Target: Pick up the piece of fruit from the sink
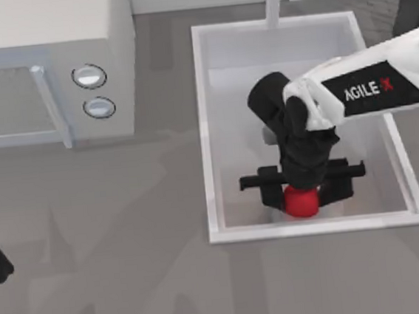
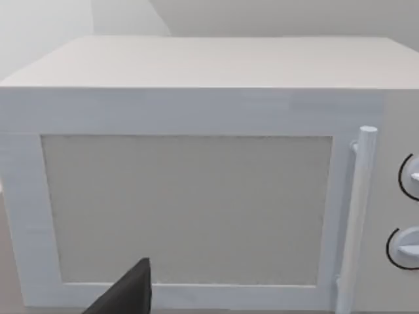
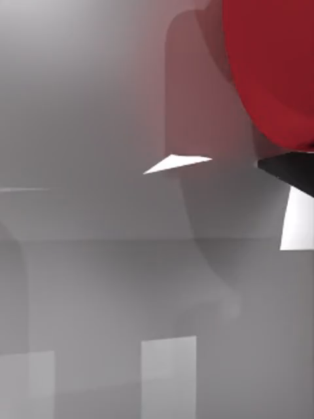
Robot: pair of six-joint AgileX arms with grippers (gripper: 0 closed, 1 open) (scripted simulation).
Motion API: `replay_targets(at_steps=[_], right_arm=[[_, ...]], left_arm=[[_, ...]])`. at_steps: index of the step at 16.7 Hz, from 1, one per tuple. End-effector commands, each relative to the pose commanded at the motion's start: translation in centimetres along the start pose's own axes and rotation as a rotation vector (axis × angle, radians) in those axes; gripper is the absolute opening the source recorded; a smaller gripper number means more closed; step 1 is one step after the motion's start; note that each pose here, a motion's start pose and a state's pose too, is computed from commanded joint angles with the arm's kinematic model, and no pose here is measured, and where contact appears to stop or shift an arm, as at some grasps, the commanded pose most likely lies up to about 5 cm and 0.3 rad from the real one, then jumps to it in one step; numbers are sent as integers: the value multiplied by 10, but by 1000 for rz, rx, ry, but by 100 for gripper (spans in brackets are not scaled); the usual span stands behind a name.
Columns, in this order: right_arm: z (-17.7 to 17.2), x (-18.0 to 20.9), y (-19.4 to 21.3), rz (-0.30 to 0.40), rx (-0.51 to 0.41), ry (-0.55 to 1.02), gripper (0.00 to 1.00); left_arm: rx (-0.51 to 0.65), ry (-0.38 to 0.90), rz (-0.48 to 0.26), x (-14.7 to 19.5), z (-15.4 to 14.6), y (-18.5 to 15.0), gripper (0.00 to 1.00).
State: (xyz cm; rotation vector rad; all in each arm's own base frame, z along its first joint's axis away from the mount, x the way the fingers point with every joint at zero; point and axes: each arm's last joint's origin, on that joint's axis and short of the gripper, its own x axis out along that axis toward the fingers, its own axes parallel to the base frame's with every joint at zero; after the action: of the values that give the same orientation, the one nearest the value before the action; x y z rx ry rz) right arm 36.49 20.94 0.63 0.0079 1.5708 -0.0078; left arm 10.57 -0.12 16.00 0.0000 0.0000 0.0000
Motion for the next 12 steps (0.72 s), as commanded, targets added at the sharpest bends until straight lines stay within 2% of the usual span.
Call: replay_targets(at_steps=[3, 4, 8, 12], right_arm=[[0, 0, 0, 0, 0, 0, 0], [5, -28, 1, 0, -9, -49, 0], [13, -46, 7, 4, -9, -54, 0], [27, -105, 16, -2, -9, -45, 0]], left_arm=[[0, 0, 0, 0, 0, 0, 100], [0, 0, 0, 0, 0, 0, 100], [0, 0, 0, 0, 0, 0, 100], [0, 0, 0, 0, 0, 0, 100]])
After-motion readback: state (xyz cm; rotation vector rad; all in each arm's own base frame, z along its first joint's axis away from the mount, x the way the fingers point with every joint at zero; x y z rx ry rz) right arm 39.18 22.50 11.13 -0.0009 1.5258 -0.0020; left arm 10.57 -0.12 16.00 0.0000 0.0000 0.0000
